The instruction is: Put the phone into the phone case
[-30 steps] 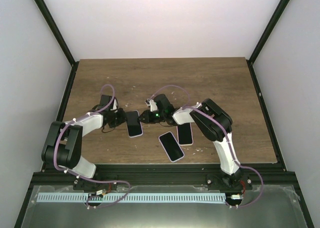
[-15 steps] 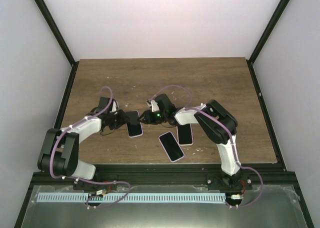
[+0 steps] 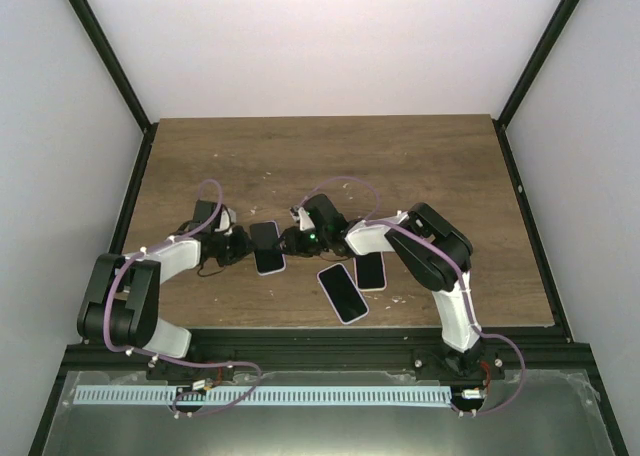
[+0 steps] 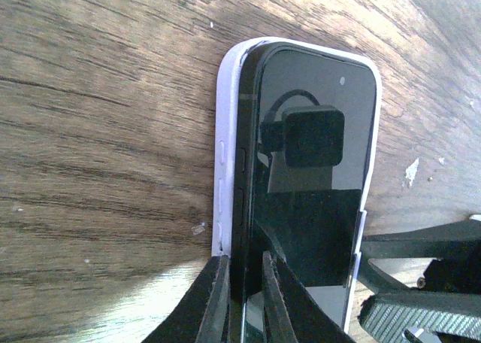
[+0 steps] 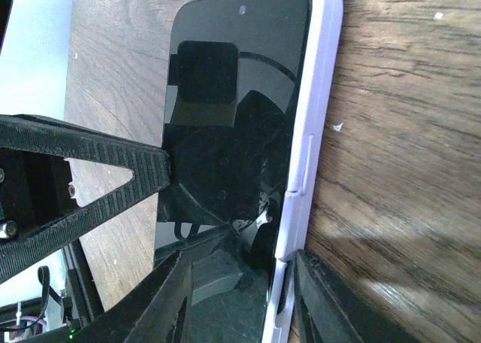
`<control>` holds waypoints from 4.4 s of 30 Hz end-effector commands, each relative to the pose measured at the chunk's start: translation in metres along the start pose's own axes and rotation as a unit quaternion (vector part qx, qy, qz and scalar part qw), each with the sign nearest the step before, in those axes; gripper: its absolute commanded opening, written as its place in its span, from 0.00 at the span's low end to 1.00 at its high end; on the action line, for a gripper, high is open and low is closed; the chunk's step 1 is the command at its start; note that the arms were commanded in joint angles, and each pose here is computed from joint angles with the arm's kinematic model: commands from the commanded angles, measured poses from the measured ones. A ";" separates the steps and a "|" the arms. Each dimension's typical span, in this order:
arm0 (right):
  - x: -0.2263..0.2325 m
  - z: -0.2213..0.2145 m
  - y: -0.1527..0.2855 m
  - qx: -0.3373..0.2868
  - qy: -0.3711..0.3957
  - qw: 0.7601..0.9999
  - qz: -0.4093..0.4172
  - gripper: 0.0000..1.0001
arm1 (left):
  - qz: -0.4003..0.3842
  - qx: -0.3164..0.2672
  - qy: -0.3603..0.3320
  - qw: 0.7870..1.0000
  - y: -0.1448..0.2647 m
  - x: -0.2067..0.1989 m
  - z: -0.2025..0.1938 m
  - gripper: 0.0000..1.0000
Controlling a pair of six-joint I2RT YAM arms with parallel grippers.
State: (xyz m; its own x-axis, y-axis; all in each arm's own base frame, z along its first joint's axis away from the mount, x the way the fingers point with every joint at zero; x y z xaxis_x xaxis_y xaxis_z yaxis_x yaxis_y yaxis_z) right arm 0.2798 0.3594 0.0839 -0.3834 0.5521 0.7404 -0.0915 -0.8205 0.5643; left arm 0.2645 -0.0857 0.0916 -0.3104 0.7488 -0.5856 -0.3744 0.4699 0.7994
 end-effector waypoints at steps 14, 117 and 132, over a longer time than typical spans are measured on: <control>0.039 0.019 0.002 -0.034 -0.036 0.982 0.180 0.38 | 0.005 0.033 0.041 0.999 -0.009 0.033 -0.014 0.12; 0.128 -0.010 0.167 -0.037 0.083 0.906 0.414 0.08 | -0.461 -0.040 -0.091 0.882 0.171 -0.105 -0.019 0.30; 0.126 -0.005 0.161 -0.050 0.070 0.918 0.386 0.14 | -0.418 -0.018 -0.070 0.906 0.157 -0.101 -0.012 0.00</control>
State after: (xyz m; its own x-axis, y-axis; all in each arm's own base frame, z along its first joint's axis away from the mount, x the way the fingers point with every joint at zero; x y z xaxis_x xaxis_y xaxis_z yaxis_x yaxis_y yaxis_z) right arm 0.2123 0.2954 0.2443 -0.4041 -0.1767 0.8975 0.1940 -0.9754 -0.1047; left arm 0.2221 -0.0940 0.2737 0.2135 0.1508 -0.9652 -0.4579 0.8882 0.0375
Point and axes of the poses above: each gripper's point midway between its finger pads, its own y axis back along the fingers, its own x axis along the line the jaws close on, z = x × y, the point moved 8 cm from there along y, back along the fingers, and after that the axes turned 4 degrees about y, right-handed, at the moved point
